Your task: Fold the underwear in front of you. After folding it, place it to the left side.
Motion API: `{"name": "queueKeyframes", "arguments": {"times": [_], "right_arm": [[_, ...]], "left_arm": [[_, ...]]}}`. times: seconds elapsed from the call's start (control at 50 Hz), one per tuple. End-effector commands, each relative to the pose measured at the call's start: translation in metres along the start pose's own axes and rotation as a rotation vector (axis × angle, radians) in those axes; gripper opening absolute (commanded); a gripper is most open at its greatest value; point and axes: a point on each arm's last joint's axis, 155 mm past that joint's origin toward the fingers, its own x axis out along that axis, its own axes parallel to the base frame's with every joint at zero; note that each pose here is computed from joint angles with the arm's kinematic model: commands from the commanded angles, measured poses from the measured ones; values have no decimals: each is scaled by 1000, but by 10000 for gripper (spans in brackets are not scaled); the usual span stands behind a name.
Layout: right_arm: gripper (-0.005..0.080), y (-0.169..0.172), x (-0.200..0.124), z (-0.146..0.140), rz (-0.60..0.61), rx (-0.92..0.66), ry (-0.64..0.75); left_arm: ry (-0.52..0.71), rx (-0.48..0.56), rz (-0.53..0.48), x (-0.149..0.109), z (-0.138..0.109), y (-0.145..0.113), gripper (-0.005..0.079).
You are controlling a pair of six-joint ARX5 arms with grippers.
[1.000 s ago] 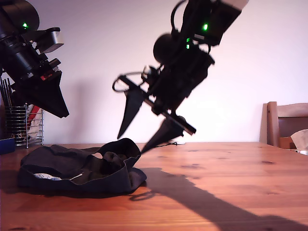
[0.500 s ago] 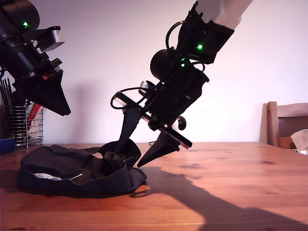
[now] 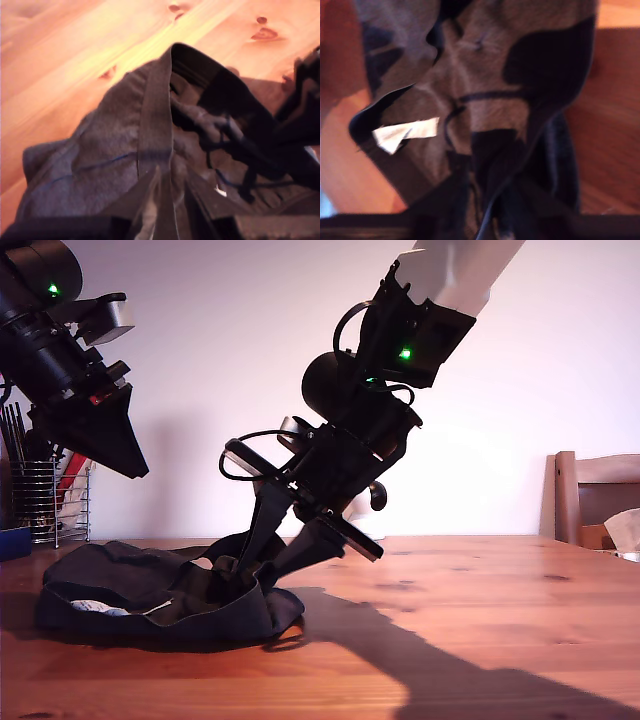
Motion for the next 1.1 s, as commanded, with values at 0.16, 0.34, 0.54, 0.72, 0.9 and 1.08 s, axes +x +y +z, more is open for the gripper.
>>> {"name": "queueKeyframes", "arguments": {"times": [0.16, 0.34, 0.54, 0.72, 0.9, 1.08], "right_arm": [[-13, -4, 6, -10, -14, -9, 39], [-13, -7, 6, -10, -25, -11, 39], [-13, -10, 5, -8, -40, -24, 32], [-13, -10, 5, -8, -40, -32, 30], [-13, -12, 4, -7, -42, -28, 28], [-13, -14, 3, -5, -42, -27, 23]], "left_arm": [[40, -2, -25, 39, -14, 5, 134], [30, 9, -26, 64, -17, 10, 298], [-6, 7, -21, 81, -11, 11, 429], [-6, 39, -24, 88, -8, 1, 518], [37, 130, 4, 98, -16, -2, 544], [90, 117, 19, 112, -35, 4, 572]]}}
